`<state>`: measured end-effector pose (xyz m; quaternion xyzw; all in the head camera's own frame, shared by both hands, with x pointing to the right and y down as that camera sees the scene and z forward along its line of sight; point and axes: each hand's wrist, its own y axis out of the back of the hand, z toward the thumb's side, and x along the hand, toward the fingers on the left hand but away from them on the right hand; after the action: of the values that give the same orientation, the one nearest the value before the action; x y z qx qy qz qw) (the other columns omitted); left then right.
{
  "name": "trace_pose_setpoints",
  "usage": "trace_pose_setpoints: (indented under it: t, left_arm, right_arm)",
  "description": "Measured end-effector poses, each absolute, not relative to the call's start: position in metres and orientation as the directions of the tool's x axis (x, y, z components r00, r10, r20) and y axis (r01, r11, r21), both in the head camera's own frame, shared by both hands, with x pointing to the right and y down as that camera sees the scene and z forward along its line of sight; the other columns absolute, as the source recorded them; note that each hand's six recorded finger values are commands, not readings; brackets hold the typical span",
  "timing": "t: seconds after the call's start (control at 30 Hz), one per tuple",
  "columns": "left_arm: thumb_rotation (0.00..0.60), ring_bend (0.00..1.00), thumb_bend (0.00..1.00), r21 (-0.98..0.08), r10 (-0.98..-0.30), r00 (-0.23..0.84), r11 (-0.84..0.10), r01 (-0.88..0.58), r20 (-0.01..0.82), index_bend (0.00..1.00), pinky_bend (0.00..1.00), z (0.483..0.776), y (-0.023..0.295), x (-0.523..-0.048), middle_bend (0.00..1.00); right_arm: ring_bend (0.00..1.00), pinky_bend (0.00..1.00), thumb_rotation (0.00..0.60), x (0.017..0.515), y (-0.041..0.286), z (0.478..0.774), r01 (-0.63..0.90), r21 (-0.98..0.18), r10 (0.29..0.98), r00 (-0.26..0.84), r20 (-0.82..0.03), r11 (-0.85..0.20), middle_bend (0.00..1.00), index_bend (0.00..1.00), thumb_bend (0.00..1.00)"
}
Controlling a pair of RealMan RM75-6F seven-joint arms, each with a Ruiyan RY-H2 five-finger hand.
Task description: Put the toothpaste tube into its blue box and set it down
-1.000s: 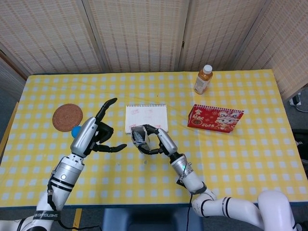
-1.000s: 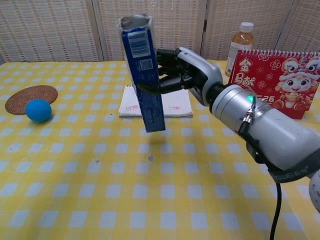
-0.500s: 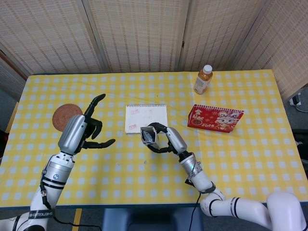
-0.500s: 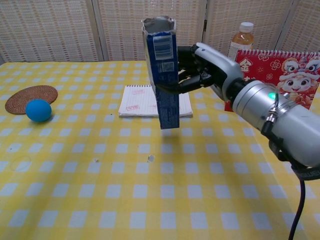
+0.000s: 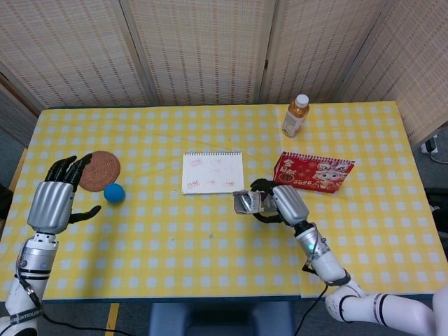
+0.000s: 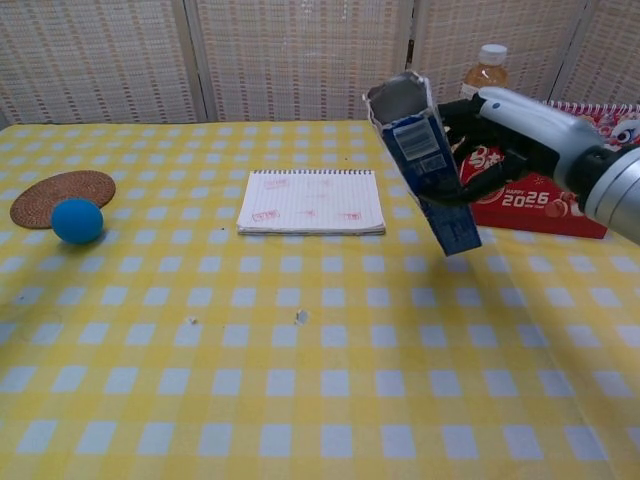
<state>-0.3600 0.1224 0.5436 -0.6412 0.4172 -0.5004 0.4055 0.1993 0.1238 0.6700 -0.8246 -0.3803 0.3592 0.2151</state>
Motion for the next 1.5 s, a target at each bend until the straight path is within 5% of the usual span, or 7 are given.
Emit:
trace_pose_setpoints:
  t: [0.2,0.53,0.63,0.77,0.83,1.1,1.5]
  left_arm:
    - [0.6,0.12,0.14,-0.932,-0.931,0.144,-0.349,-0.098,0.334,0.08,0.13,0.557,0.136,-0.367,0.22]
    - [0.6,0.12,0.14,-0.905,-0.903,0.15,-0.417,-0.082,0.402,0.07,0.12,0.581,0.144,-0.37,0.21]
    - [0.6,0.12,0.14,-0.902,-0.901,0.15,-0.422,-0.089,0.406,0.04,0.12,0.583,0.145,-0.371,0.21]
    - [0.6,0.12,0.14,-0.9,-0.901,0.15,-0.424,-0.104,0.407,0.01,0.12,0.584,0.145,-0.371,0.21]
    - [0.6,0.12,0.14,-0.897,-0.899,0.153,-0.429,-0.11,0.411,0.01,0.11,0.584,0.146,-0.372,0.2]
    - [0.6,0.1,0.13,-0.896,-0.897,0.153,-0.431,-0.102,0.414,0.02,0.09,0.58,0.148,-0.374,0.18]
    - [0.6,0.06,0.13,-0.871,-0.868,0.065,-0.49,0.037,0.492,0.02,0.03,0.577,0.184,-0.406,0.13]
  right_arm:
    - [0.34,0.36,0.6,0.245,0.133,0.666,0.289,-0.732,0.776,0.382,-0.502,-0.617,0.33,0.52,0.3]
    - [0.34,0.36,0.6,0.271,0.147,0.687,0.186,-0.722,0.739,0.3,-0.604,-0.666,0.3,0.48,0.3]
    - [0.3,0.35,0.6,0.268,0.146,0.689,0.203,-0.713,0.735,0.306,-0.605,-0.672,0.24,0.36,0.3]
    - [0.2,0.24,0.6,0.265,0.145,0.689,0.204,-0.706,0.727,0.324,-0.605,-0.678,0.09,0.05,0.3]
    - [0.14,0.17,0.6,0.264,0.144,0.686,0.192,-0.708,0.723,0.338,-0.603,-0.68,0.03,0.0,0.3]
    - [0.03,0.06,0.6,0.265,0.146,0.666,0.174,-0.701,0.706,0.363,-0.608,-0.692,0.0,0.0,0.3]
    - [0.0,0.0,0.6,0.324,0.164,0.602,0.138,-0.826,0.822,0.274,-0.499,-0.547,0.0,0.0,0.3]
